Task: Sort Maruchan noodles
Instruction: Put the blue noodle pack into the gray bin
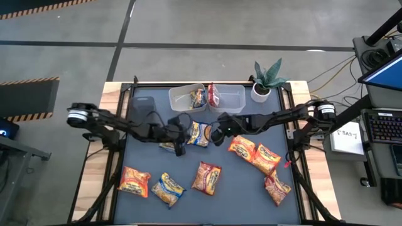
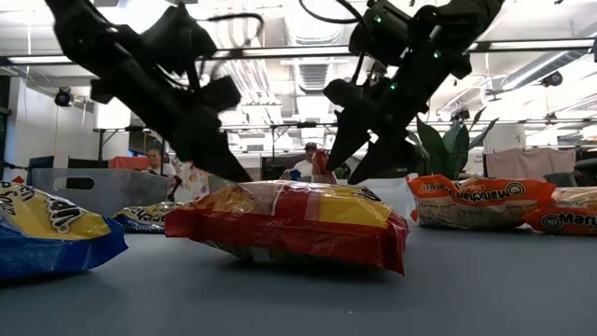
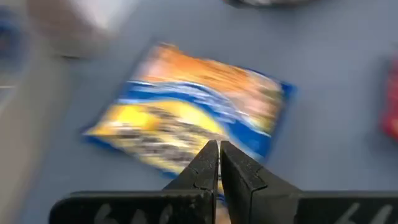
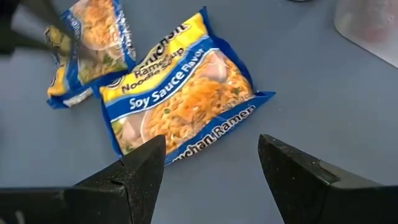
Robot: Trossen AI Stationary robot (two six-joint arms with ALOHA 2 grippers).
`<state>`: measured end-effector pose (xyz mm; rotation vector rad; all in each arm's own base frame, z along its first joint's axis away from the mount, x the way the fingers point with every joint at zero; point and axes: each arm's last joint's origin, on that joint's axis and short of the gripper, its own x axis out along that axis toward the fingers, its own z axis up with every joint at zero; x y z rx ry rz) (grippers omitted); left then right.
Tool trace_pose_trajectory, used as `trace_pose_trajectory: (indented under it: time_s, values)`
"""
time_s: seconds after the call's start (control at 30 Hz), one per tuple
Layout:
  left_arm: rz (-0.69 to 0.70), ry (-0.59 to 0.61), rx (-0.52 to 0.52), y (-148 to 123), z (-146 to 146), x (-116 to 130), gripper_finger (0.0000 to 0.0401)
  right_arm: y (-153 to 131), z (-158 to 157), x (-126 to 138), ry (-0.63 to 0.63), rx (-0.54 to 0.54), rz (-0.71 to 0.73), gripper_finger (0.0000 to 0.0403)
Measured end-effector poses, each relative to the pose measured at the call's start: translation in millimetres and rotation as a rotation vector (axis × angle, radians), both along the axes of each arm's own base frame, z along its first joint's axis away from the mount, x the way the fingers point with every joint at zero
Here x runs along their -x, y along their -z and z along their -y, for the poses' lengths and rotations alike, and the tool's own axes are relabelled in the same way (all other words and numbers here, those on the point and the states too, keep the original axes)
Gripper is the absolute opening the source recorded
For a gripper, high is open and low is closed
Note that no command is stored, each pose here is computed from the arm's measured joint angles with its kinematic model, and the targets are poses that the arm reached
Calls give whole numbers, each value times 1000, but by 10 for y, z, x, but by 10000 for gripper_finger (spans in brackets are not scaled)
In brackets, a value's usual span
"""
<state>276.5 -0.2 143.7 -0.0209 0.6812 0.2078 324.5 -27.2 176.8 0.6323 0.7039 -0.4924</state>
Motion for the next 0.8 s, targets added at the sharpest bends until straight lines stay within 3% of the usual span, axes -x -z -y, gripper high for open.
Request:
trace_pose_trajectory:
  time_s: [0.1,0.5,0.67,0.8]
  values:
    - [-53,112,42,119,39,-87,0,39,28,28,35,-28,-2,262]
    - [-164,116,41,347,37,-272,0,166,37,91,92,-81,67,322]
    - [-163,115,53,273,47,-231,0,149,39,72,92,-81,107,323]
    - [-106,140,56,67,54,-198,0,141,39,64,92,-82,120,320]
